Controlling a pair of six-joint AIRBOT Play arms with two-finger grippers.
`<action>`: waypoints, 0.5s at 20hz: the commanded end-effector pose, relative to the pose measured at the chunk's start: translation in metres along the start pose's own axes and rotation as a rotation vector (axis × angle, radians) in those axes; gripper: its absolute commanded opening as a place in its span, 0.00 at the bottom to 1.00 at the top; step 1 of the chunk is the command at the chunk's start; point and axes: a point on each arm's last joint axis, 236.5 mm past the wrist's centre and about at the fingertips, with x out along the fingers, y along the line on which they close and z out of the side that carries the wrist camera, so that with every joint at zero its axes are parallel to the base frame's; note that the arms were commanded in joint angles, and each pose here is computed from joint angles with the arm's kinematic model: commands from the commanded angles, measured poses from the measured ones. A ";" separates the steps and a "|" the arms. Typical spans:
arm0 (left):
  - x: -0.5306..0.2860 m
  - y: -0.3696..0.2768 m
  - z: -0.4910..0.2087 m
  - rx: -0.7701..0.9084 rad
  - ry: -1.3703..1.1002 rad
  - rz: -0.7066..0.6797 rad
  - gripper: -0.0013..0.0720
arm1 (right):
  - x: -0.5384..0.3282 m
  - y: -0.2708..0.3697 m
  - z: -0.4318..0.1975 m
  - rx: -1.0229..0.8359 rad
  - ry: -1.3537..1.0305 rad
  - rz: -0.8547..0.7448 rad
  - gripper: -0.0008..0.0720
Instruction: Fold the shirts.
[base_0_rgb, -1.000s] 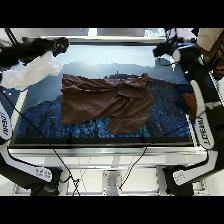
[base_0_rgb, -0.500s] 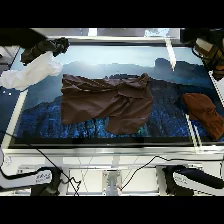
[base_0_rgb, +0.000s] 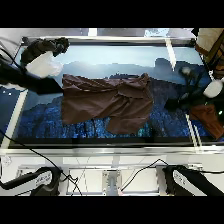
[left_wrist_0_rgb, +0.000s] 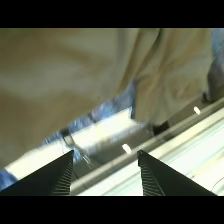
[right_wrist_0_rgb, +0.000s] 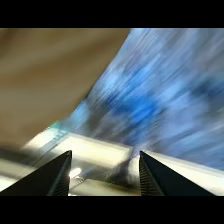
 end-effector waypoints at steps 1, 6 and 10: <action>0.057 0.028 -0.043 -0.140 0.099 -0.017 0.67 | 0.064 0.040 -0.077 0.235 0.144 0.259 0.67; 0.070 0.018 -0.017 -0.186 -0.038 -0.104 0.67 | 0.099 0.056 -0.062 0.507 -0.004 0.368 0.71; 0.066 0.000 0.002 -0.165 -0.111 -0.185 0.67 | 0.124 0.025 -0.041 0.694 -0.096 0.297 0.70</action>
